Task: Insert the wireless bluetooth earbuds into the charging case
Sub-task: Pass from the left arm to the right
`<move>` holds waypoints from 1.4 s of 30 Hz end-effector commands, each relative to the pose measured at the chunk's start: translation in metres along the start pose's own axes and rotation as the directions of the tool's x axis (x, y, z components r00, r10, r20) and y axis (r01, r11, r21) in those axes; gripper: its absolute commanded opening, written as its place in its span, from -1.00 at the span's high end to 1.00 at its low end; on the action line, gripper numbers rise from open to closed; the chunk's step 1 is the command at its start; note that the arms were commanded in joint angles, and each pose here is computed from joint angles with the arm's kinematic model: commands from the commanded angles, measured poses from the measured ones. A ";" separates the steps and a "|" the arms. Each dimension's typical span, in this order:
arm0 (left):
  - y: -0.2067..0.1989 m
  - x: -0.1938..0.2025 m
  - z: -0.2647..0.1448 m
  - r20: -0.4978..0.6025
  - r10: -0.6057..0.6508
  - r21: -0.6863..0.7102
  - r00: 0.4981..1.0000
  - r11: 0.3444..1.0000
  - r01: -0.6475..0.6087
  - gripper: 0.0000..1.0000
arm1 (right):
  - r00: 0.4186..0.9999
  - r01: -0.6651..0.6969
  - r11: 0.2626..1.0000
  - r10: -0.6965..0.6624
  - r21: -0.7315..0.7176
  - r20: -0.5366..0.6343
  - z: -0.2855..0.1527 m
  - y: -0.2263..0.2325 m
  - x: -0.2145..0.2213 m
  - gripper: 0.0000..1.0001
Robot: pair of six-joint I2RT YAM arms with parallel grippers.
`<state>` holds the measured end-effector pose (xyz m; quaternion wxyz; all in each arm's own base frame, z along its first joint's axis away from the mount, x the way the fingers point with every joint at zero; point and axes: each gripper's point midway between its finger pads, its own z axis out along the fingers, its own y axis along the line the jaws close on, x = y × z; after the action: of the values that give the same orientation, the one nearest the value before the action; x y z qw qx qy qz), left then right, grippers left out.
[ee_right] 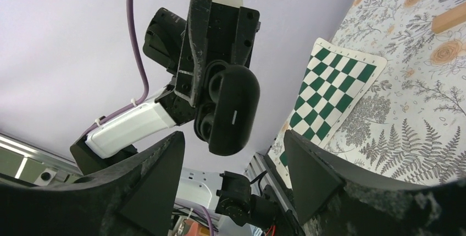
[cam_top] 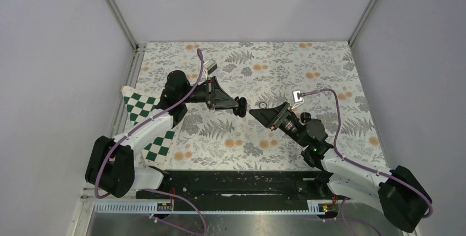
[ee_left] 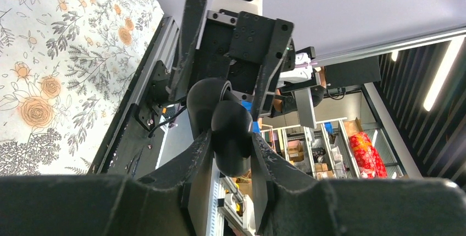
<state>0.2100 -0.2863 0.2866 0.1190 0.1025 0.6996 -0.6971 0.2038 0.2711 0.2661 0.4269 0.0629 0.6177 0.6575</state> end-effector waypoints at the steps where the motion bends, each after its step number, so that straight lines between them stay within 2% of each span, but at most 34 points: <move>1: -0.026 0.002 -0.003 -0.007 0.101 0.069 0.995 0.993 -0.100 1.00 | 0.999 -0.013 0.992 0.017 -0.123 0.027 0.000 0.020 -0.007 -0.45; 9: -0.044 0.004 -0.005 -0.010 0.083 0.170 0.997 0.982 -0.080 1.00 | 0.993 -0.116 0.965 0.122 -0.235 0.009 0.010 0.029 -0.009 -0.38; 21: -0.049 0.007 -0.007 -0.009 0.092 0.198 0.996 0.976 -0.088 1.00 | 0.990 -0.138 0.952 0.128 -0.275 -0.054 0.025 0.043 -0.006 -0.35; 29: -0.044 0.008 -0.007 -0.013 0.080 0.192 0.997 0.978 -0.076 1.00 | 0.987 -0.154 0.937 0.129 -0.313 -0.099 0.035 0.057 -0.006 -0.17; 37: -0.042 0.008 -0.006 -0.016 0.076 0.188 0.997 0.980 -0.071 1.00 | 0.985 -0.163 0.937 0.136 -0.310 -0.109 0.039 0.056 -0.005 0.14; 40: -0.041 0.008 -0.006 -0.016 0.077 0.187 0.997 0.980 -0.073 1.00 | 0.985 -0.162 0.938 0.135 -0.305 -0.106 0.038 0.054 -0.004 0.14; 42: -0.041 0.008 -0.006 -0.017 0.077 0.186 0.997 0.980 -0.073 1.00 | 0.985 -0.160 0.938 0.133 -0.308 -0.106 0.035 0.055 -0.004 -0.01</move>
<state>0.1947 -0.2815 0.3185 0.1087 0.1178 0.6415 -0.7502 0.2087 0.3058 0.3058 0.3403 0.0376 0.5420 0.7675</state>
